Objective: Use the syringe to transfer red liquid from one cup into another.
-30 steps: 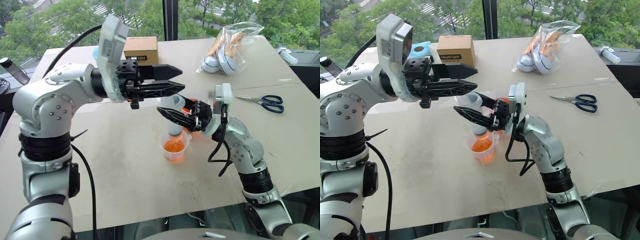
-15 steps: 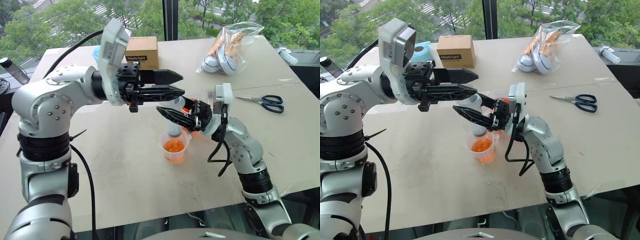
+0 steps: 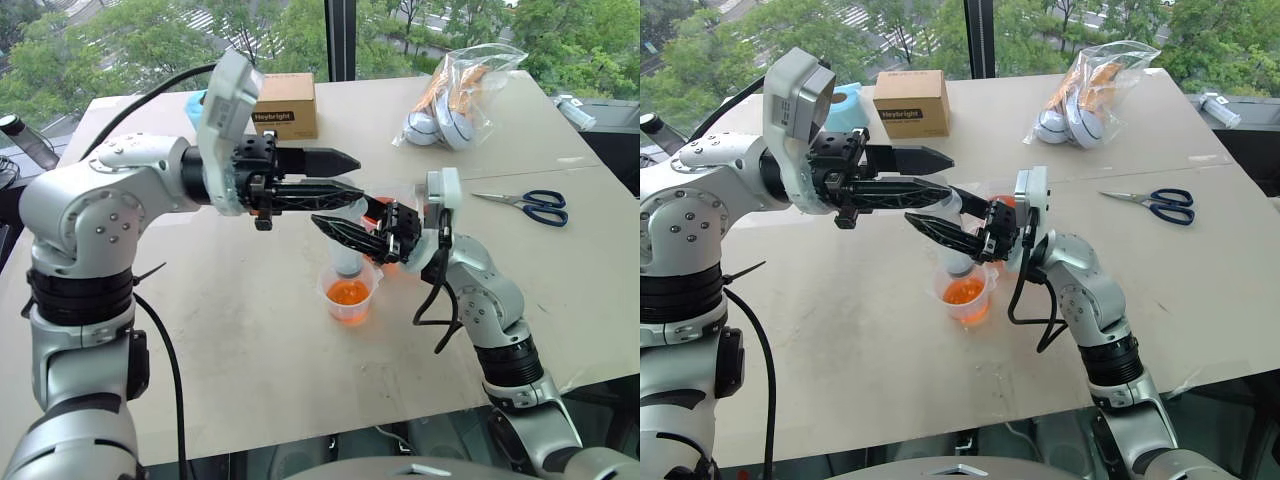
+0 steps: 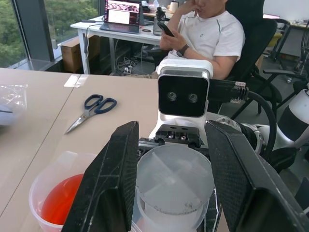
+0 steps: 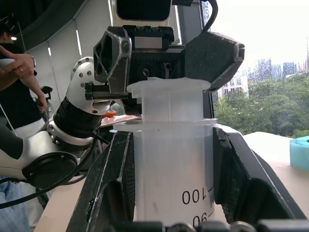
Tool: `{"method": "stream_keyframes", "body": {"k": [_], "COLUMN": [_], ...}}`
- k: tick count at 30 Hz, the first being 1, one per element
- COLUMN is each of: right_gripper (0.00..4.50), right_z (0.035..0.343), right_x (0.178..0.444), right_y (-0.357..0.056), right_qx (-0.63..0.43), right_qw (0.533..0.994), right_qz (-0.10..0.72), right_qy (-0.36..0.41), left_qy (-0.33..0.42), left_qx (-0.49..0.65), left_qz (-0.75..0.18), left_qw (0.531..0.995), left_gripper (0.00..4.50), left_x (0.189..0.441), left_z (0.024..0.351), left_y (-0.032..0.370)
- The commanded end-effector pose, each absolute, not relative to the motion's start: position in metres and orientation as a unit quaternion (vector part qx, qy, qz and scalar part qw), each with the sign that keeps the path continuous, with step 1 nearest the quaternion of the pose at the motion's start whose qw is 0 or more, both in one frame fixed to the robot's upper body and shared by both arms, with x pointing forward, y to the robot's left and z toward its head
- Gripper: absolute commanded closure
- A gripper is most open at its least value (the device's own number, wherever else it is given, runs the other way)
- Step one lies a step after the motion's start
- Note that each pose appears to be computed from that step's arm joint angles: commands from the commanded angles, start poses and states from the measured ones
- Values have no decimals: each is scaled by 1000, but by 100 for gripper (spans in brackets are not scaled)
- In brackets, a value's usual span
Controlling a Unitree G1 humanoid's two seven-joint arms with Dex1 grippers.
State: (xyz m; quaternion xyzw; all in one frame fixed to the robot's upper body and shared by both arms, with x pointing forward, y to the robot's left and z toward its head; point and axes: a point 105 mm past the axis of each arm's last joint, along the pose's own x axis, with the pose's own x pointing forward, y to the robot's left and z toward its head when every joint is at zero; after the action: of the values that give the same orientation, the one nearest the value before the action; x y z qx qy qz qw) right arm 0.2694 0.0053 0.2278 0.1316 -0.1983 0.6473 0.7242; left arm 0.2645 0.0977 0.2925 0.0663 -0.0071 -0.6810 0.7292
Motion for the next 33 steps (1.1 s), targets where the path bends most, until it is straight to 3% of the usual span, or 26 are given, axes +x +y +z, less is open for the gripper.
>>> {"method": "stream_keyframes", "body": {"k": [1,22,25,33], "right_gripper": [291,291,291,291], "right_z": [252,256,254,253], "right_x": [264,264,264,264], "right_y": [1,0,0,-1], "right_qx": [127,131,131,131], "right_qw": [710,709,709,708], "right_qz": [643,642,643,646], "right_qy": [-257,-261,-259,-255], "left_qy": [3,6,-3,-68], "left_qx": [82,84,79,53], "left_qz": [-691,-692,-693,-678], "left_qw": [718,717,716,730], "left_gripper": [234,234,299,301], "left_x": [258,261,260,260], "left_z": [287,284,288,315], "left_y": [95,95,95,100]}}
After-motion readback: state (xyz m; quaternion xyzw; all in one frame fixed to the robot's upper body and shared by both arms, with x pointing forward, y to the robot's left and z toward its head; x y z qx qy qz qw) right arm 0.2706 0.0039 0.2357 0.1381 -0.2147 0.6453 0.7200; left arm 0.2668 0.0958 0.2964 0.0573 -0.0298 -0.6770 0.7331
